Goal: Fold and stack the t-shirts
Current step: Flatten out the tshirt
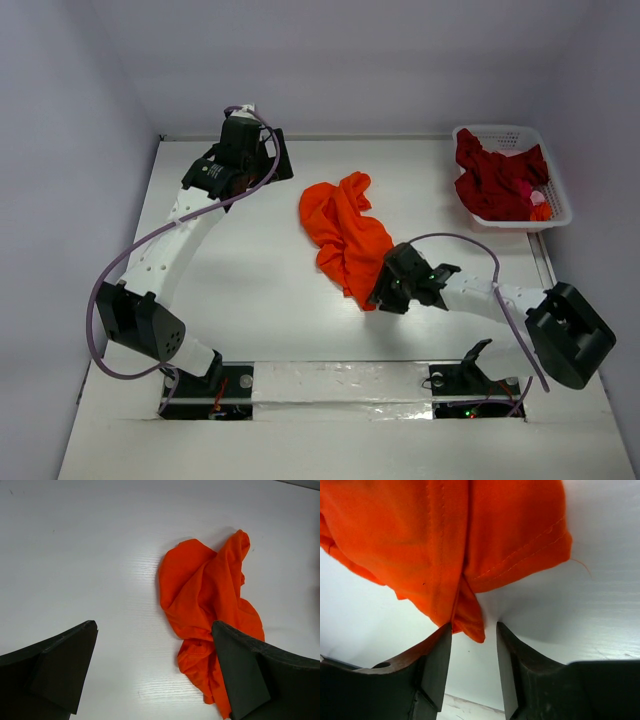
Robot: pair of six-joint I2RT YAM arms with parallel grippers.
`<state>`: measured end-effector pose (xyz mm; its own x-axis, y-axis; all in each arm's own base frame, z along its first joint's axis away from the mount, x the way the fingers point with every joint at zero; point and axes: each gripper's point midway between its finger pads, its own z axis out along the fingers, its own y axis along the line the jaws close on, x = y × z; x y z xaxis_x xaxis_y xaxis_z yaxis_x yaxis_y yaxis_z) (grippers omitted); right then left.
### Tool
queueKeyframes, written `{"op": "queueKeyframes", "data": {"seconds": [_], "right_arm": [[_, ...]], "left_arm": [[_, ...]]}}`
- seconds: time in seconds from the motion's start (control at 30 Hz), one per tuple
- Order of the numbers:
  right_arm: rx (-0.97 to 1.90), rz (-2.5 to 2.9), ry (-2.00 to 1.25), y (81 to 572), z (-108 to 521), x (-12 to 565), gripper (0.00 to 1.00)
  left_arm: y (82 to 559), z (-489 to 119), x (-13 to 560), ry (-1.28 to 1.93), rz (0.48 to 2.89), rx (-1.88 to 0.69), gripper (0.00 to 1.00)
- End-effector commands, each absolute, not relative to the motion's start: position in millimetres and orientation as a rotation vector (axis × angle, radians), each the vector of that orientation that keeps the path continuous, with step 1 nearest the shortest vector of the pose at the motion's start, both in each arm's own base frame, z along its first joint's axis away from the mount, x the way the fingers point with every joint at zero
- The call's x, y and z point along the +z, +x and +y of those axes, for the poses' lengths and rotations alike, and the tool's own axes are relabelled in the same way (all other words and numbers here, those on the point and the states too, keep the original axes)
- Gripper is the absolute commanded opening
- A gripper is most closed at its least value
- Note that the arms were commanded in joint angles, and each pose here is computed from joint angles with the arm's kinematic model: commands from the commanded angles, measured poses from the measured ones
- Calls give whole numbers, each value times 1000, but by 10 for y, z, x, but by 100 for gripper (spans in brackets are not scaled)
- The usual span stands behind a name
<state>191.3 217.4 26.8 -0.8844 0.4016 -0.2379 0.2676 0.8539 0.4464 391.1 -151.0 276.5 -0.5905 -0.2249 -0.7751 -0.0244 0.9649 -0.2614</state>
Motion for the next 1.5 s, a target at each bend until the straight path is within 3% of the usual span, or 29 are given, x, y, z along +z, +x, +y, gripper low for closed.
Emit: {"op": "queueKeyframes", "data": {"seconds": [0.0, 0.2, 0.83, 1.07, 1.13, 1.23, 1.3, 1.47], "right_arm": [[590, 2687, 513, 2002, 2192, 280, 45], [586, 2686, 547, 1975, 2138, 278, 36], [631, 2742, 505, 1952, 2237, 166, 36], [599, 2714, 534, 1969, 2168, 238, 30], [579, 2721, 540, 1961, 2145, 222, 19], [571, 2723, 540, 1961, 2138, 214, 14], [569, 2722, 538, 1961, 2134, 228, 0], [575, 2723, 506, 1972, 2150, 256, 0]], "left_arm": [[3852, -1463, 3095, -167, 2113, -289, 99], [3846, -1441, 3095, -168, 2112, -276, 99], [3852, -1418, 3091, -169, 2111, -260, 99], [3863, -1422, 3109, -167, 2109, -259, 99], [3872, -1422, 3126, -168, 2105, -259, 99], [3876, -1423, 3144, -165, 2104, -258, 99], [3881, -1425, 3142, -164, 2105, -257, 99], [3876, -1423, 3135, -164, 2107, -257, 99]]}}
